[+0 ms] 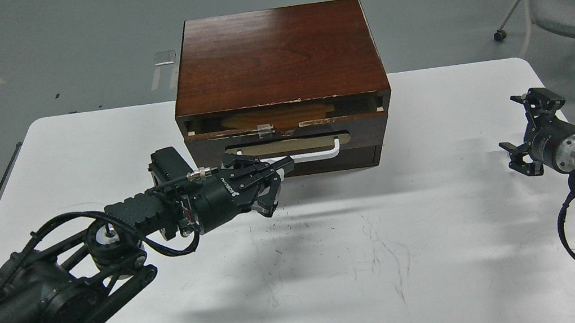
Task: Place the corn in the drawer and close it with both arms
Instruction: 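Push the drawer front with the left gripper toward the cabinet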
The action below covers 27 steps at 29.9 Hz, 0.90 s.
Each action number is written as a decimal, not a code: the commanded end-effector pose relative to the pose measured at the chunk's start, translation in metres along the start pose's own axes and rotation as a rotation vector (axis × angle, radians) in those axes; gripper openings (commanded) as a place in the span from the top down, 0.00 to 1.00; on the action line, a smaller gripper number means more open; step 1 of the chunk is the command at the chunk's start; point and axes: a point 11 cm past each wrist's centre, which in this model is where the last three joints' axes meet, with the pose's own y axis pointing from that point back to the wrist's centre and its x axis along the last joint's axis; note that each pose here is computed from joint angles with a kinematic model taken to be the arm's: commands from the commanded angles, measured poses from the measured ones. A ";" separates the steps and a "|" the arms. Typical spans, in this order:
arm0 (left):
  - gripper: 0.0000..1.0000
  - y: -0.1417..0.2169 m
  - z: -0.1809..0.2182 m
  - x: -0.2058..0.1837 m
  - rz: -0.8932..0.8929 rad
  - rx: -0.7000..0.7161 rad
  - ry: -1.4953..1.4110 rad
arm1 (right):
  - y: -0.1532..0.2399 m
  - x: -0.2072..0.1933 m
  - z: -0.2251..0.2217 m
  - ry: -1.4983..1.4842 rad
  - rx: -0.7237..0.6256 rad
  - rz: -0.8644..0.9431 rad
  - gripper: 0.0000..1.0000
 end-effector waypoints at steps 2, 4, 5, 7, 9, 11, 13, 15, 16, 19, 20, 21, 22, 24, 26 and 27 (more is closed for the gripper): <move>1.00 -0.003 -0.003 0.007 0.007 0.002 -0.014 | 0.001 0.002 0.003 -0.001 -0.005 0.004 0.00; 1.00 -0.004 -0.004 0.006 0.005 0.004 -0.012 | 0.001 0.002 0.005 -0.002 -0.009 0.004 0.00; 1.00 -0.005 -0.004 0.005 0.005 0.004 -0.010 | 0.001 0.002 0.005 -0.002 -0.009 0.004 0.00; 1.00 -0.008 -0.003 0.003 0.005 0.004 -0.003 | 0.001 0.002 0.005 -0.002 -0.009 0.004 0.00; 1.00 -0.010 -0.004 0.001 0.003 0.009 0.001 | 0.001 0.002 0.005 -0.002 -0.009 0.004 0.00; 1.00 -0.013 -0.003 0.002 0.007 0.009 0.006 | 0.001 0.002 0.005 -0.002 -0.009 0.004 0.00; 1.00 -0.015 -0.003 0.001 0.005 0.011 0.008 | 0.001 0.002 0.005 -0.002 -0.010 0.003 0.00; 1.00 -0.016 -0.006 0.003 0.005 0.015 0.003 | 0.001 0.002 0.005 -0.002 -0.009 0.004 0.00; 1.00 -0.018 -0.006 0.002 0.005 0.017 0.005 | 0.001 0.002 0.005 -0.002 -0.009 0.004 0.00; 1.00 -0.019 -0.010 0.006 0.006 0.024 -0.007 | 0.001 0.002 0.005 -0.002 -0.009 0.004 0.00; 1.00 -0.019 -0.010 0.006 0.006 0.024 -0.007 | 0.001 0.002 0.005 -0.002 -0.009 0.004 0.00; 1.00 -0.019 -0.012 0.007 0.007 0.028 -0.012 | 0.001 0.002 0.005 -0.002 -0.009 0.004 0.00; 1.00 -0.018 -0.014 0.007 0.005 0.030 -0.014 | 0.001 0.002 0.005 -0.002 -0.009 0.004 0.00; 1.00 -0.018 -0.014 0.008 0.006 0.027 -0.018 | 0.002 0.002 0.006 -0.002 -0.011 0.003 0.00; 1.00 -0.019 -0.010 0.010 0.013 0.003 -0.021 | 0.002 0.002 0.006 -0.002 -0.011 0.002 0.00; 1.00 -0.019 -0.008 0.011 0.018 -0.008 -0.022 | 0.002 0.002 0.006 -0.002 -0.011 0.002 0.00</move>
